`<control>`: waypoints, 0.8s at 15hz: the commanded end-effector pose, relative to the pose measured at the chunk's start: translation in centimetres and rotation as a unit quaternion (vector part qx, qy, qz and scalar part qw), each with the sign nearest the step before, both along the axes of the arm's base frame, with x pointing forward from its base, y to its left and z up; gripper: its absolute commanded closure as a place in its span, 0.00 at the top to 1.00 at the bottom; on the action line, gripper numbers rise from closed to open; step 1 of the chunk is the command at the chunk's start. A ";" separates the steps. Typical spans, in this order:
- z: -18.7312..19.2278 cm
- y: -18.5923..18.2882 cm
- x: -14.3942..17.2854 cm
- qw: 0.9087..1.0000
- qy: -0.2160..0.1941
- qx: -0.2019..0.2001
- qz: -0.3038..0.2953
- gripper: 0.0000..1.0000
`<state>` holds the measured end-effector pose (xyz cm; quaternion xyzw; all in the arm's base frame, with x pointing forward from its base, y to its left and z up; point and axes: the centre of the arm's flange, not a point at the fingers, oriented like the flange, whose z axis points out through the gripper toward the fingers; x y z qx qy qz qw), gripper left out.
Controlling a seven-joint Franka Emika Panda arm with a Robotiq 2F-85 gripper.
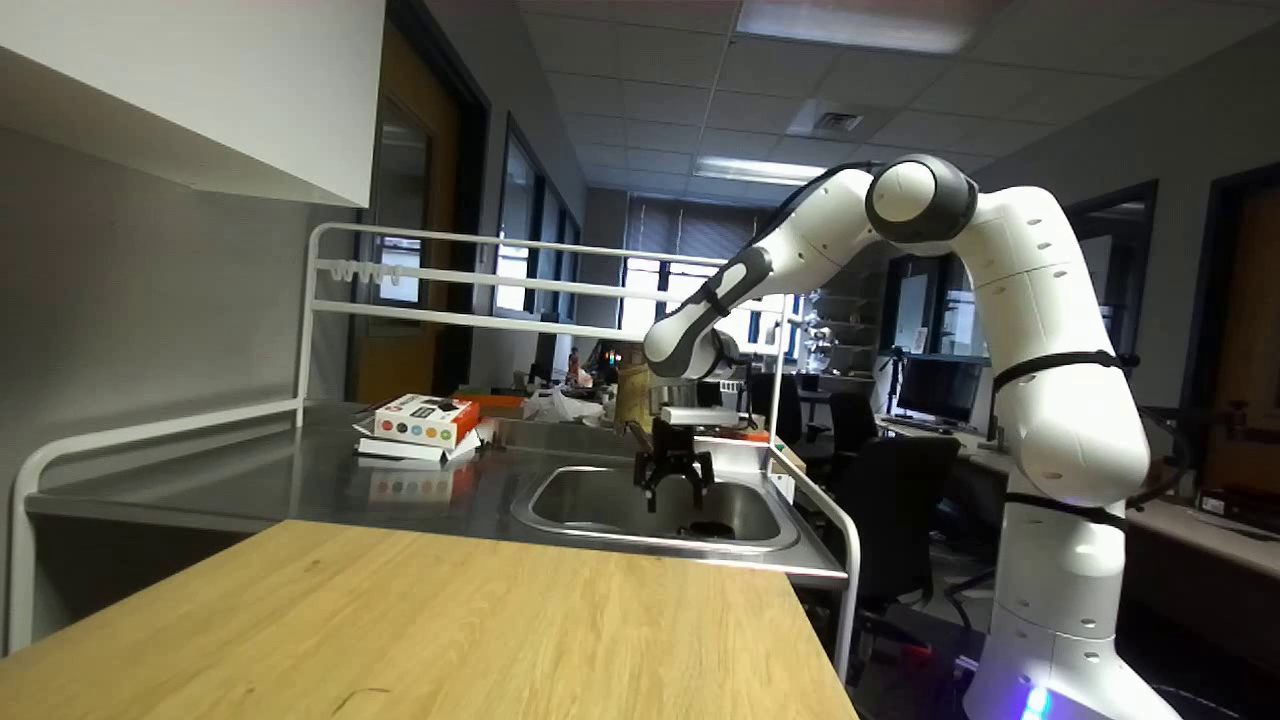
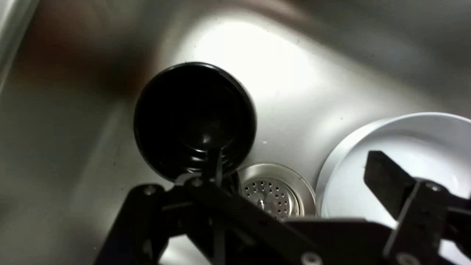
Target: Pick up the pink cup from the sink and place it on the right
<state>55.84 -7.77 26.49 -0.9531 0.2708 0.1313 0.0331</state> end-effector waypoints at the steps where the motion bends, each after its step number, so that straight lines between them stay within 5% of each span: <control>1: -1.2 -0.6 -1.1 1.000 0.007 0.008 -0.013 1.00; 9: -5.4 -1.1 -1.3 0.999 0.048 0.014 -0.018 1.00; 10: -5.7 -1.1 -1.3 0.998 0.052 0.013 -0.018 0.96; 11: -6.0 -1.1 -1.4 0.998 0.057 0.012 -0.018 0.73; 12: -6.3 -1.1 -1.5 0.998 0.059 0.012 -0.017 0.71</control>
